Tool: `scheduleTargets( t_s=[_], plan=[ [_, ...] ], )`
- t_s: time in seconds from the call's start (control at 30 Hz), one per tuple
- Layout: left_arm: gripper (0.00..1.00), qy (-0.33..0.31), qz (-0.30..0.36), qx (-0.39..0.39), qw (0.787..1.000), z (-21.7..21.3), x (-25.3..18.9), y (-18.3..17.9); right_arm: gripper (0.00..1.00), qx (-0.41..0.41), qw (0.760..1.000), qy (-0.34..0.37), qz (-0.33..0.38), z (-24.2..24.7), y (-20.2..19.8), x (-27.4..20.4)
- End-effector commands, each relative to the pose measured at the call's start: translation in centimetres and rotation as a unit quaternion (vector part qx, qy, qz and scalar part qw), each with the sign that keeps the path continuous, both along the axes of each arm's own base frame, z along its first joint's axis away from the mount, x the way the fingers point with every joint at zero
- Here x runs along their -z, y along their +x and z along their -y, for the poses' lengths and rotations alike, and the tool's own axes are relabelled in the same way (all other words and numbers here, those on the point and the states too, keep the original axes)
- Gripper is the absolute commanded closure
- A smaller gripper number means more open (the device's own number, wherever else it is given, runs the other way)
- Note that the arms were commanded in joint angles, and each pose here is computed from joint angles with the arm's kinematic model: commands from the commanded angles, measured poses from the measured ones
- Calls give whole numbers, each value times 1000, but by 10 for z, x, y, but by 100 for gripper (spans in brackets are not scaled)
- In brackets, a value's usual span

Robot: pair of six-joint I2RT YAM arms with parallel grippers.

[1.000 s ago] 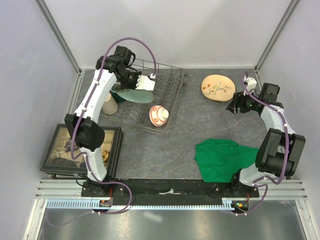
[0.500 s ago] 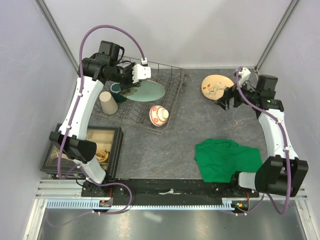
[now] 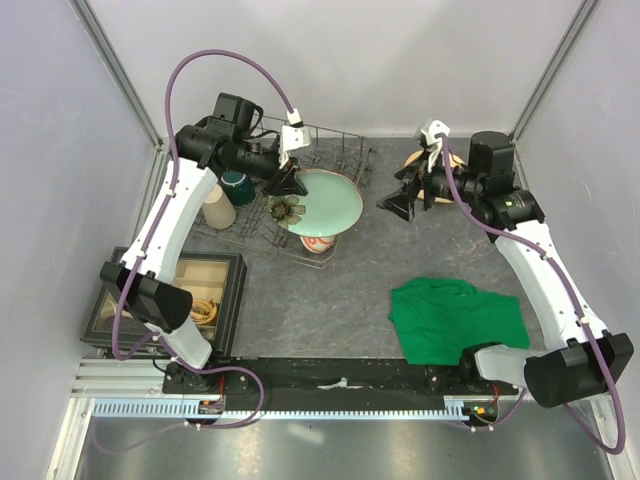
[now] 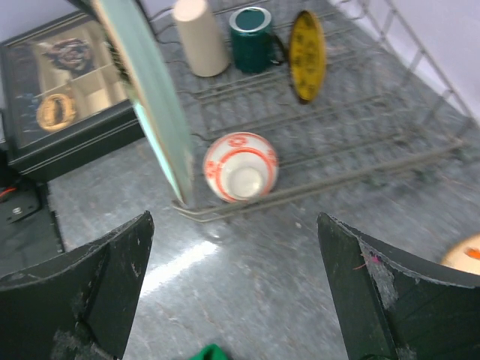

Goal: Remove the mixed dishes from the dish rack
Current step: Pick up the plate from the dish rack.

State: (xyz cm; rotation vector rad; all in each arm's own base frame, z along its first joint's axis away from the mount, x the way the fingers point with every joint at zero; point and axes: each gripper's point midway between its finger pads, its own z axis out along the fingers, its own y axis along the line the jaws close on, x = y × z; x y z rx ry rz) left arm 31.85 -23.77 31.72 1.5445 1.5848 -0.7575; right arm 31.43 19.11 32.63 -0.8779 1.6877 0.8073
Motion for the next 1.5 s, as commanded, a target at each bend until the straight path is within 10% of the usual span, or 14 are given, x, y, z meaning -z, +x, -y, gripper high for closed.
scheduleTargets(
  t_s=[0.0,0.5,1.03,1.47],
  plan=[
    [98,-87,26,26,996,19,-54,-20,2,-50,998,23,12,-31,-13,-22],
    [98,-107,-19,60,992,31,-44,-45,4,-100,995,-1,-8,-87,-19,4],
    [98,-104,-45,79,990,37,-28,-61,94,-118,993,-17,-12,-96,-26,17],
    [41,-117,36,50,991,27,-63,-54,100,-74,996,-51,0,-81,-17,34]
  ],
)
